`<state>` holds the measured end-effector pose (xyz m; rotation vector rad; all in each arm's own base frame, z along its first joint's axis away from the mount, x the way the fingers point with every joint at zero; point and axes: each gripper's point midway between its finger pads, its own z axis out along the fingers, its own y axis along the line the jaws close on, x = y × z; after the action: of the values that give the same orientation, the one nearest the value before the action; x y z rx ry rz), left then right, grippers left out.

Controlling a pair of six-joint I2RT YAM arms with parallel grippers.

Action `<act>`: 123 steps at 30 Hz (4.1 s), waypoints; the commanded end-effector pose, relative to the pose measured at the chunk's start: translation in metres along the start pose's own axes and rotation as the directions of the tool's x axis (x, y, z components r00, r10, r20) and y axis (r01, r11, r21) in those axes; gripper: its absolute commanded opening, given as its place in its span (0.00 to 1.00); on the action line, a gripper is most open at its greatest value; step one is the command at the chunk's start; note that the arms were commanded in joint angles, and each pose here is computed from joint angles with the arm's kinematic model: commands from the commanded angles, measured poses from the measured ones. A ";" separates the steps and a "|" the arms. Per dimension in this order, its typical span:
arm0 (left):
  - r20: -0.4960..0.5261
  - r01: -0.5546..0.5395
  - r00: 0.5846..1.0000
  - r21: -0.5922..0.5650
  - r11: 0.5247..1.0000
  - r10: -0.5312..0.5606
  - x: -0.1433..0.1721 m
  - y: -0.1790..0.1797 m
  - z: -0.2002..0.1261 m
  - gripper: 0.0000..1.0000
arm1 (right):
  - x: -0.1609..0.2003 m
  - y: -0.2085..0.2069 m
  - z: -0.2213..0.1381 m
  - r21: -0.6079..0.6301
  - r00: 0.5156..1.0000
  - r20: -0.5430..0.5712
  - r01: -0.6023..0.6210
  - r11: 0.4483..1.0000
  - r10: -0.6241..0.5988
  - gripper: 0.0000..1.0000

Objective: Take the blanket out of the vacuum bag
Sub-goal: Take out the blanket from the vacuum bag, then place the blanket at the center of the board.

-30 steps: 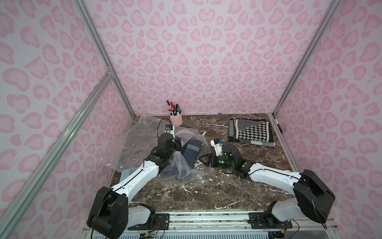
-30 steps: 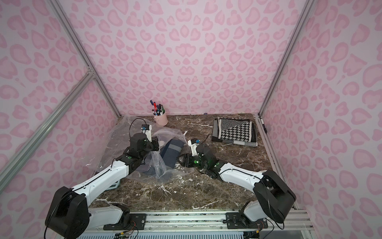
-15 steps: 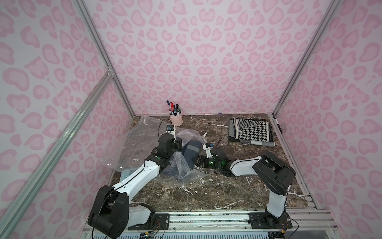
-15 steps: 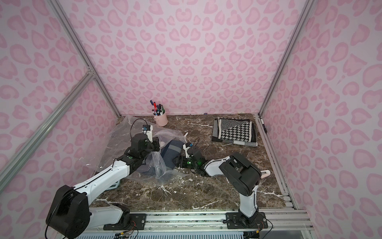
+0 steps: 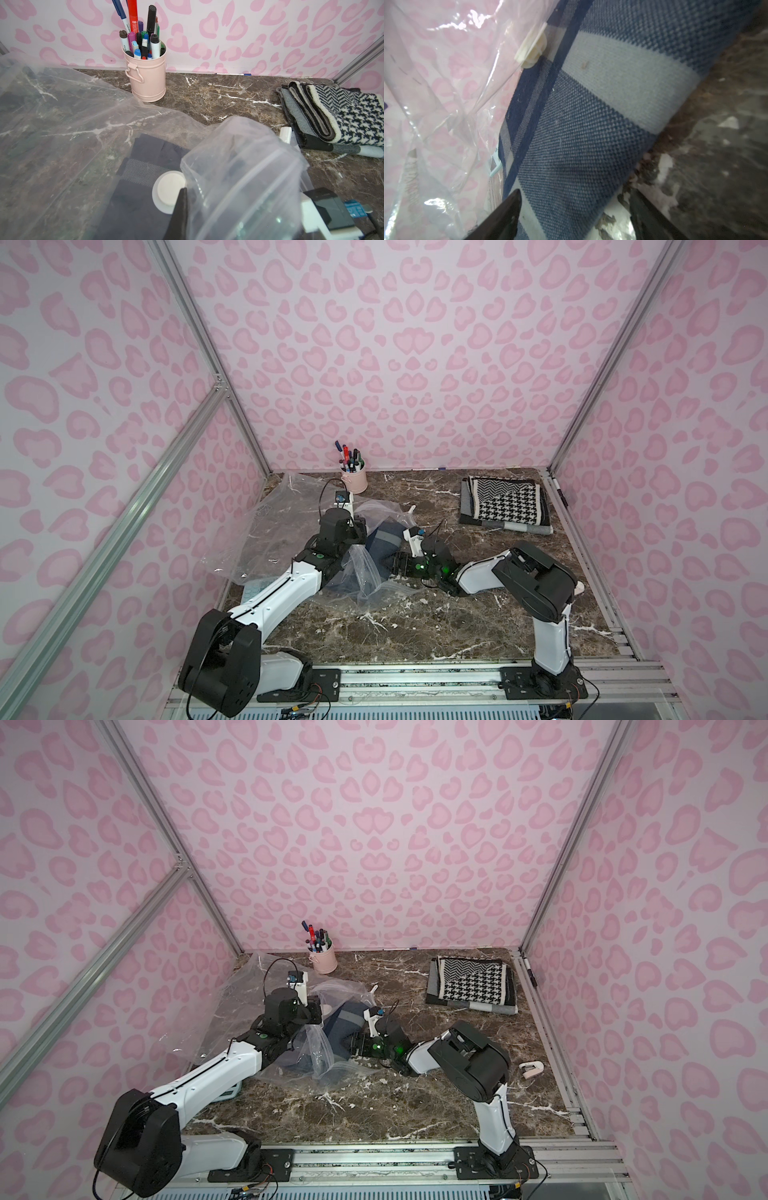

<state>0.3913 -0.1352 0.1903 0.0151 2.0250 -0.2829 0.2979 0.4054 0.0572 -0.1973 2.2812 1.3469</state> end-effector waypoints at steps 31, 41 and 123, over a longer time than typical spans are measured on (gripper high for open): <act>-0.014 -0.007 1.000 0.008 1.000 0.007 0.005 -0.002 0.005 0.04 | -0.023 0.050 0.027 -0.192 0.995 -0.017 0.089 0.977 -0.094 0.31; -0.021 -0.011 1.000 0.005 1.000 0.012 0.007 -0.001 0.006 0.04 | -0.026 0.069 0.037 -0.155 0.984 -0.072 0.151 0.976 -0.163 0.47; 0.019 0.109 0.994 -0.308 0.945 -0.109 -0.004 0.074 0.011 0.04 | -0.174 0.035 -0.242 0.358 0.902 0.274 0.225 0.906 -0.333 0.00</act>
<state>0.4129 -0.0675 0.1719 -0.2820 2.0623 -0.0344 0.3634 0.2033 0.3016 -0.2048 1.9563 0.8361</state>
